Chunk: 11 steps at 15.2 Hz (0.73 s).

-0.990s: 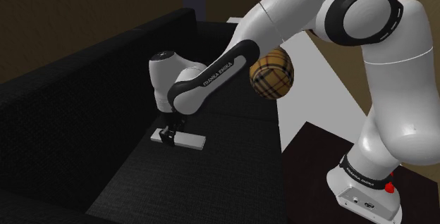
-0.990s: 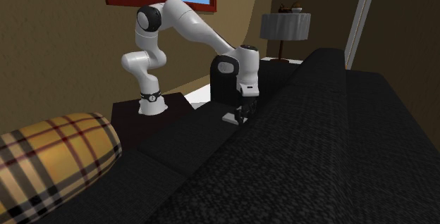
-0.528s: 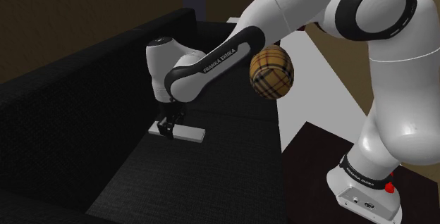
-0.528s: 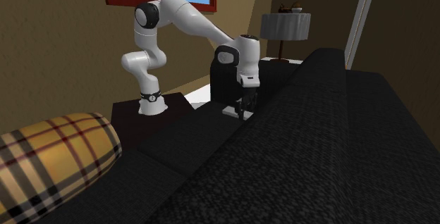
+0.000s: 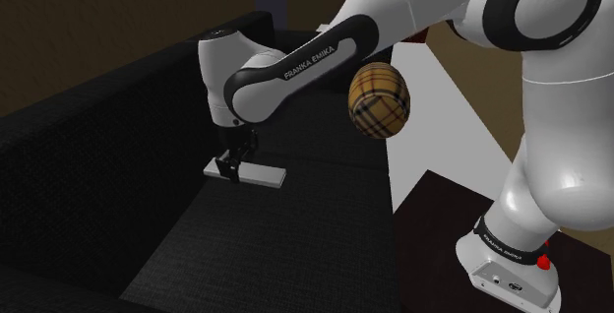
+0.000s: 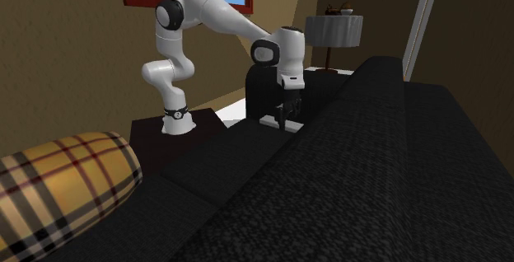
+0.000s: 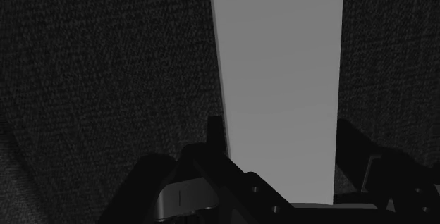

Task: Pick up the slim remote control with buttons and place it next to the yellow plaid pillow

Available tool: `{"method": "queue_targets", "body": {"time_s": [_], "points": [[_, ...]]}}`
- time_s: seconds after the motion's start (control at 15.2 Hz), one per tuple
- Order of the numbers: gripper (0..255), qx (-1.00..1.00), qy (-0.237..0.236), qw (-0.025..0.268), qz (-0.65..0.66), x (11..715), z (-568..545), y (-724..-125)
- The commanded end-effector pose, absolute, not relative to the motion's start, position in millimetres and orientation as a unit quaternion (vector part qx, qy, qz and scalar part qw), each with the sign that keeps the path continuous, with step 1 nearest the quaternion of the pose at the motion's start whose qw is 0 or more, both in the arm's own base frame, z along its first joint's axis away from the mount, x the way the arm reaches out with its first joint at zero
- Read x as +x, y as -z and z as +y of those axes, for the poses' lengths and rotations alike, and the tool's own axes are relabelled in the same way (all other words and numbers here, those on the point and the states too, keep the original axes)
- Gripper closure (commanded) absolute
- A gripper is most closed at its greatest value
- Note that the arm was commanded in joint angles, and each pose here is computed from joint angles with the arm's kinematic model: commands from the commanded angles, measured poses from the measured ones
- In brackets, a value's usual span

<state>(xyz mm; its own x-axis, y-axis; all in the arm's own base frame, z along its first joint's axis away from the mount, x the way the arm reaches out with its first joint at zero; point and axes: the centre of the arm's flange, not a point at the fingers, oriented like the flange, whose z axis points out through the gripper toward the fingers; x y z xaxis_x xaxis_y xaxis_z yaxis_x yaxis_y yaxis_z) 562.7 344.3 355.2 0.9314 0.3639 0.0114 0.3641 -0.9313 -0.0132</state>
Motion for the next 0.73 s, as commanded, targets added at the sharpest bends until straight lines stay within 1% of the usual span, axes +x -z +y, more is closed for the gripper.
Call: {"method": "queue_targets", "body": {"time_s": [0.0, 0.66], "points": [[255, -0.983, 0.004, 0.008, -0.185, 561.6, 345.0, -365.7], [255, -0.983, 0.004, 0.008, -0.185, 561.6, 345.0, -418.5]]}}
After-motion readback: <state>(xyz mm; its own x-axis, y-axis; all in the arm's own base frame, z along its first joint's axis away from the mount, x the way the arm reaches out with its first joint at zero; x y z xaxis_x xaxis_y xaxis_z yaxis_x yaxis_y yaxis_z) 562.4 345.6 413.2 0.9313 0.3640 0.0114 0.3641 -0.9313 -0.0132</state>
